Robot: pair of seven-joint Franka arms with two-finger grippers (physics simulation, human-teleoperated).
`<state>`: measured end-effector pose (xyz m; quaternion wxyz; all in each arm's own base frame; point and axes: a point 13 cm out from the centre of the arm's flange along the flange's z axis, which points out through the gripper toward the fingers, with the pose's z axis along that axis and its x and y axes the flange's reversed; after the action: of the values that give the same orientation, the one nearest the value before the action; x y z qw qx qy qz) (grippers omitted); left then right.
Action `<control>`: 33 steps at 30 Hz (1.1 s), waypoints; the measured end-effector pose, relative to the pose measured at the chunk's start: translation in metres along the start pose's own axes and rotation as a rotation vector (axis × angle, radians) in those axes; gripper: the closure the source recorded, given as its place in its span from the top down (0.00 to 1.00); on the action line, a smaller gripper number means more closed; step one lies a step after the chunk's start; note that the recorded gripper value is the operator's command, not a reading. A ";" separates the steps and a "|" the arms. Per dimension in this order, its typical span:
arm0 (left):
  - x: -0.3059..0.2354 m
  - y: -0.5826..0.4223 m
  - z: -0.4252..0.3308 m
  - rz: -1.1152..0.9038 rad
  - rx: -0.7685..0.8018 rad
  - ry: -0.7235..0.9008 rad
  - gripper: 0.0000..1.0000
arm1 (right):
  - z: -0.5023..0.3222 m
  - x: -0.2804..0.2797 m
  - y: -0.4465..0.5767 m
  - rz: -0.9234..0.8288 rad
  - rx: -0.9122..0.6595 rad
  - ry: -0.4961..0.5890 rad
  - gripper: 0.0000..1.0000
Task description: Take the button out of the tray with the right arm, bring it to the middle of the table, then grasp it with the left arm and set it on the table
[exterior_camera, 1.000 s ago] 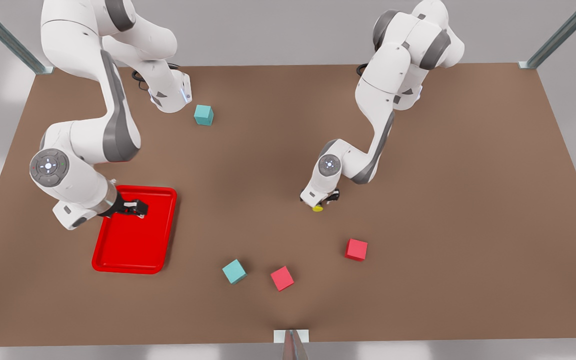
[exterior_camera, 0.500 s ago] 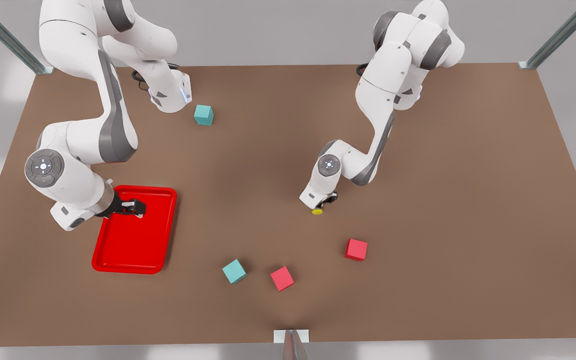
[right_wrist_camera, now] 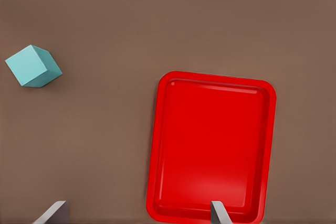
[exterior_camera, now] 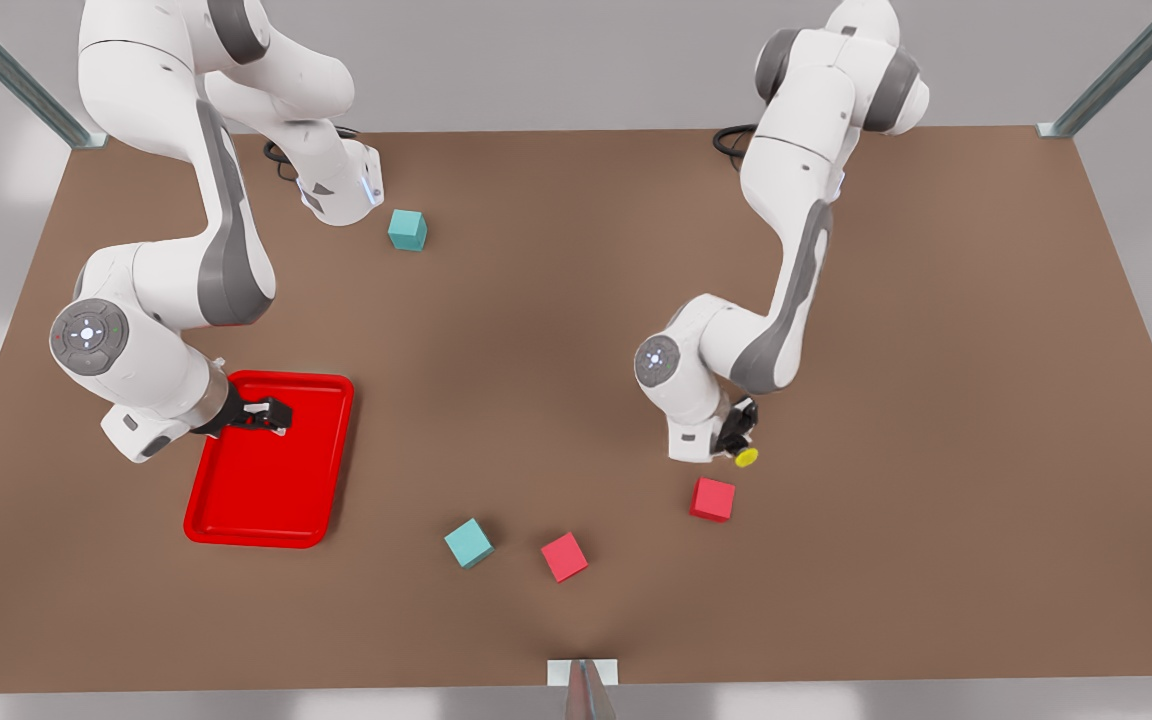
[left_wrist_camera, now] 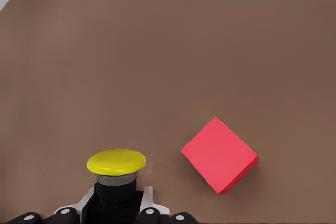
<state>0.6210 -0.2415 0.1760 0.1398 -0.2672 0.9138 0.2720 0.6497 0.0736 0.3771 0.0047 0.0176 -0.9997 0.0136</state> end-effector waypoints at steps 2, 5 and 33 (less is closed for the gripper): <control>-0.007 0.038 0.016 -0.115 -0.177 -0.077 0.40 | 0.000 0.000 0.000 -0.002 0.000 0.000 1.00; 0.003 0.071 0.041 -0.260 -0.381 -0.212 0.40 | 0.000 0.000 0.000 -0.003 0.000 0.000 1.00; 0.026 0.096 0.171 -0.978 -0.357 -0.837 1.00 | 0.002 -0.001 -0.002 -0.011 0.004 0.003 1.00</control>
<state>0.5639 -0.0862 0.0667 0.5436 -0.5415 0.4971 0.4051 0.6505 0.0719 0.3749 0.0061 0.0232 -0.9996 0.0154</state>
